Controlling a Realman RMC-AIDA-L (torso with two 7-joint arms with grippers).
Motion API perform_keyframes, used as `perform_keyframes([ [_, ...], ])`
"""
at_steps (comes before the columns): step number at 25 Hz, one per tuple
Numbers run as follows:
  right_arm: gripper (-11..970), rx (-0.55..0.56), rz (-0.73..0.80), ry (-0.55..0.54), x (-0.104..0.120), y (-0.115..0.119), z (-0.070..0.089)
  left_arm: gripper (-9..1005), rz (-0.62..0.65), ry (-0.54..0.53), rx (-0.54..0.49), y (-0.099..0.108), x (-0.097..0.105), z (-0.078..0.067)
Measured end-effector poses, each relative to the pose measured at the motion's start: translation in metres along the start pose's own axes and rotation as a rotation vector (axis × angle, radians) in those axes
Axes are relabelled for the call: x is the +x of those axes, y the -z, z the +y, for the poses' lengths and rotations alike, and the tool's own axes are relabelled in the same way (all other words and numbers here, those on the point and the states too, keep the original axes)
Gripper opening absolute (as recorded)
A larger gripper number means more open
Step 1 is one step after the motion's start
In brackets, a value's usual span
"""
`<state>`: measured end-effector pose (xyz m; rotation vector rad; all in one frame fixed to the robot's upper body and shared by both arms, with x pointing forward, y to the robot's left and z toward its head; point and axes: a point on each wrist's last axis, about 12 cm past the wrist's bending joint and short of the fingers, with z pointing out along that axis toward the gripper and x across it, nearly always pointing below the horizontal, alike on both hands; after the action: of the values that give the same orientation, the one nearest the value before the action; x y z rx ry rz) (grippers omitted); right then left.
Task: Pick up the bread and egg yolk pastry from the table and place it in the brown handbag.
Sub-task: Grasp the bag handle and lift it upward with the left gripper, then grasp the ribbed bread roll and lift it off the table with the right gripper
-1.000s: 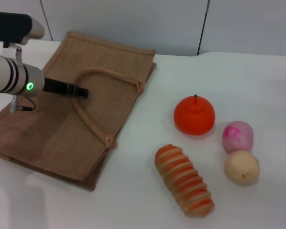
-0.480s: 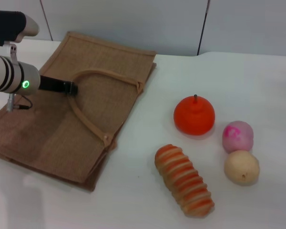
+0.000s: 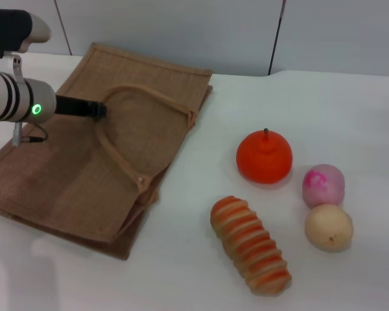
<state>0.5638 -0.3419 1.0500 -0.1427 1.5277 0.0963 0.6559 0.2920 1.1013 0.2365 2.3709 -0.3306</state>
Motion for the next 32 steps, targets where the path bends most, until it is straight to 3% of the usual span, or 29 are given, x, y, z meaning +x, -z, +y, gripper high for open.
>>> perform_keyframes([
  [3, 881, -0.005, 0.002, 0.002, 0.0, 0.0, 0.001, 129, -0.067, 0.02, 0.063, 0.002, 0.003, -0.001],
  [7, 881, -0.053, 0.015, 0.015, 0.001, -0.002, 0.007, 127, -0.226, 0.064, 0.235, 0.016, 0.013, -0.001],
  [15, 882, -0.297, 0.073, 0.06, 0.002, -0.014, 0.039, 123, -0.567, 0.034, 0.481, 0.056, 0.032, -0.001],
  [25, 881, -0.788, 0.166, 0.046, -0.015, -0.017, 0.077, 121, -0.757, 0.001, 0.605, 0.073, 0.048, -0.008],
  [32, 880, -1.046, 0.366, 0.019, -0.025, -0.02, 0.096, 121, -0.807, -0.002, 0.615, 0.077, 0.052, -0.007],
])
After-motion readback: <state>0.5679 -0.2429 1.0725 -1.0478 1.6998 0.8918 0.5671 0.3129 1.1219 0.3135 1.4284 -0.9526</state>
